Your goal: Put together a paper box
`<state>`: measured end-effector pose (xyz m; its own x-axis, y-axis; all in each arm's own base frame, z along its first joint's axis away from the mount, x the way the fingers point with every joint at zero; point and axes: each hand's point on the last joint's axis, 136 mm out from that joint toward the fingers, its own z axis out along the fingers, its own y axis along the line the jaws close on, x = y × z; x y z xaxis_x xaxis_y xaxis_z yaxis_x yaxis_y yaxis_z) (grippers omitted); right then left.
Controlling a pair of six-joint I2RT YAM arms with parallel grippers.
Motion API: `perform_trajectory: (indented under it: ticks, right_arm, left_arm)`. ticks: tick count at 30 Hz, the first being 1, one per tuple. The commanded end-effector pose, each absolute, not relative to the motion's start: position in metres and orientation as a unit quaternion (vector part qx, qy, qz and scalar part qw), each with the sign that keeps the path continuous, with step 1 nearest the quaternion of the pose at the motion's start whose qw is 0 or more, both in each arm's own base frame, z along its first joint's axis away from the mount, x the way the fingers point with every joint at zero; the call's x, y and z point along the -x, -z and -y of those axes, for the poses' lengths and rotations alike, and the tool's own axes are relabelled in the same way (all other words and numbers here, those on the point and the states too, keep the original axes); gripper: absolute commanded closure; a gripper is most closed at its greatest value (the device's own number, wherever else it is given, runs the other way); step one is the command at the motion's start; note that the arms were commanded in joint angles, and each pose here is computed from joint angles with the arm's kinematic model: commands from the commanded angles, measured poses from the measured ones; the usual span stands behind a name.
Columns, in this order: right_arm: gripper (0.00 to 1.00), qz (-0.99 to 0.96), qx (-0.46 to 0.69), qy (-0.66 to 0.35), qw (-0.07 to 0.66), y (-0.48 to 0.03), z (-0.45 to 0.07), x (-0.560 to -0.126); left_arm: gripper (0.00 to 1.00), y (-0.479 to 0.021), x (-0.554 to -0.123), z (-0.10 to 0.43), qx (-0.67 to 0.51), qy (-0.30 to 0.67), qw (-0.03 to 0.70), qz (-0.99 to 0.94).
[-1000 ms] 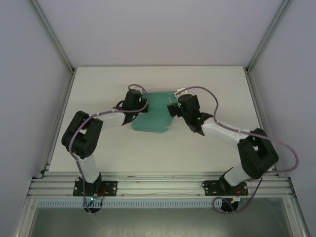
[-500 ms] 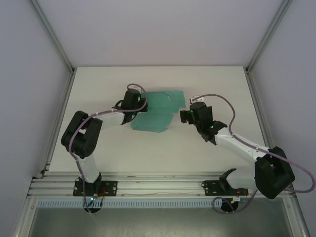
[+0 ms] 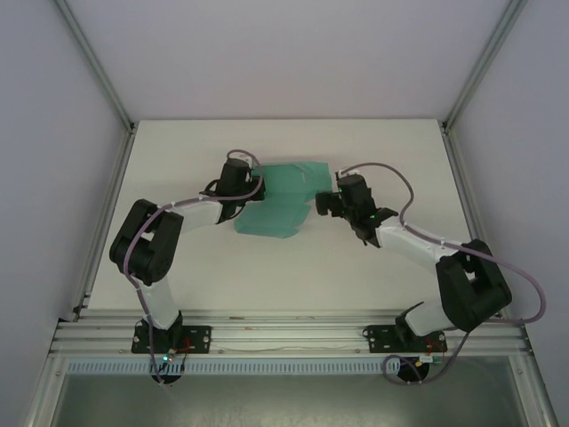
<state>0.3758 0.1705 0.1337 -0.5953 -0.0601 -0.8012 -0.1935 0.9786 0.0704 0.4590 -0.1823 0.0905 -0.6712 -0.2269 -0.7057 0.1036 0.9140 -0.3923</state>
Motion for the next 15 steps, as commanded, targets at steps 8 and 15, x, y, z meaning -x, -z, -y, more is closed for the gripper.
perform_trajectory:
  ticks: [8,15]
  right_arm:
    - [0.00,-0.874,0.066,-0.130,0.463,-0.138,-0.206,-0.409]
    - [0.00,-0.863,0.101,0.008,0.495,-0.122,-0.217,-0.423]
  left_arm:
    - [1.00,-0.112,-0.461,0.205,0.017,0.267,0.416,-0.869]
    - [1.00,-0.116,-0.463,0.208,0.037,0.282,0.412,-0.866]
